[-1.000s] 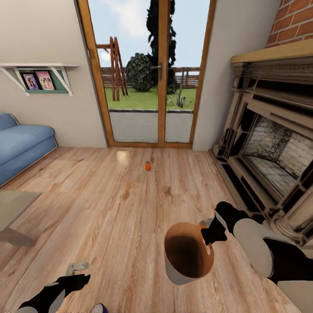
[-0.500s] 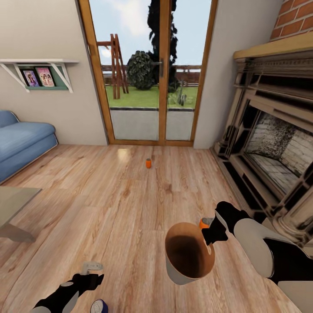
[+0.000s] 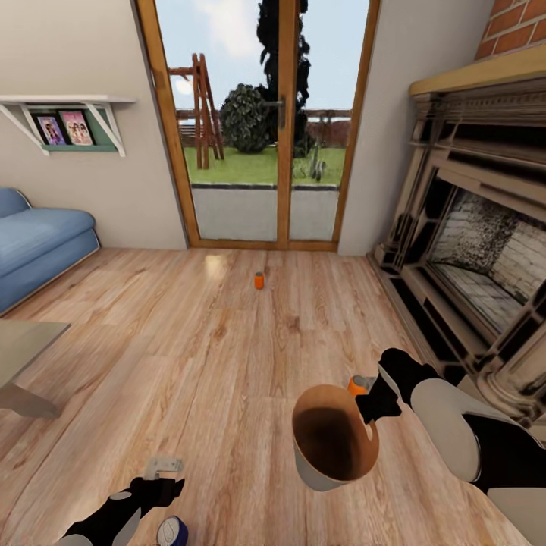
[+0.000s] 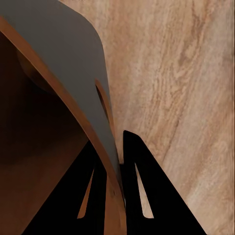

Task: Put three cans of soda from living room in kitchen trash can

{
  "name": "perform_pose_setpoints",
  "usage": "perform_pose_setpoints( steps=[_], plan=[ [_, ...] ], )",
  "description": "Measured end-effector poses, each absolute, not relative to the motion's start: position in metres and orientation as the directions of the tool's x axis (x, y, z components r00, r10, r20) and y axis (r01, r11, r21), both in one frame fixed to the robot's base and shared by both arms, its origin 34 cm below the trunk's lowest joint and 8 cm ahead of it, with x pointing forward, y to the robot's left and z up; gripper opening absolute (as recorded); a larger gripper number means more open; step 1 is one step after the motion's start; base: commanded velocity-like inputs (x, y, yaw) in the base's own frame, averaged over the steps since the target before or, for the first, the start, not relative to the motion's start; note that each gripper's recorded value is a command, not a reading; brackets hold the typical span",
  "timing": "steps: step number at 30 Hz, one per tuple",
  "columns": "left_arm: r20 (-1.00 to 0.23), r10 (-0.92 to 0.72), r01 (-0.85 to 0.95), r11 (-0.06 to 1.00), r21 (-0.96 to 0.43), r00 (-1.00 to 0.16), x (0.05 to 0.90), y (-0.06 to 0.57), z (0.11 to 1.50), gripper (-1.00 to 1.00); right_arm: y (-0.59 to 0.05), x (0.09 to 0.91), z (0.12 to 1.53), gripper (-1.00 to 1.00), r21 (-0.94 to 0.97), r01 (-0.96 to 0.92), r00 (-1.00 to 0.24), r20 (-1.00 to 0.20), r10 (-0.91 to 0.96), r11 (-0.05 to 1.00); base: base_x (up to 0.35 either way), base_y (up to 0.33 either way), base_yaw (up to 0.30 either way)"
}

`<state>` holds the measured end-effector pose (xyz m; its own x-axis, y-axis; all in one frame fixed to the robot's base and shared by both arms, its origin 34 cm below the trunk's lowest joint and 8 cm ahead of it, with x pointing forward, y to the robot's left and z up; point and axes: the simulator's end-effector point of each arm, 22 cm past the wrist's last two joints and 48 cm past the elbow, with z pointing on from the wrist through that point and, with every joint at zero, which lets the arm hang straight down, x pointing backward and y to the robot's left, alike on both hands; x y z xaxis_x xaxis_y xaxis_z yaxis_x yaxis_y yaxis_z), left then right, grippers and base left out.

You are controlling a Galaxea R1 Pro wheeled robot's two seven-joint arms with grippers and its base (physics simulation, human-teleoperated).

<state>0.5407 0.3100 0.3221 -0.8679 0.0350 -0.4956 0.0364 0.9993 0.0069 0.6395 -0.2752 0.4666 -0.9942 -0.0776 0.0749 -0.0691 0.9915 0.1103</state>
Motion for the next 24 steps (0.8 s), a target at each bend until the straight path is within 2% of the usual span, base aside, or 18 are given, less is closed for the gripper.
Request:
perform_pose_setpoints(
  steps=[24],
  plan=[
    [-0.486, 0.036, 0.038, 0.999, 0.006, -0.873, 0.5361, 0.3088, 0.3166, 1.00, -0.2766, 0.6414, 0.4634, -1.00, 0.110, -0.066, -0.994, 0.081, -0.076, 0.992, 0.000, 0.000, 0.000]
  ],
)
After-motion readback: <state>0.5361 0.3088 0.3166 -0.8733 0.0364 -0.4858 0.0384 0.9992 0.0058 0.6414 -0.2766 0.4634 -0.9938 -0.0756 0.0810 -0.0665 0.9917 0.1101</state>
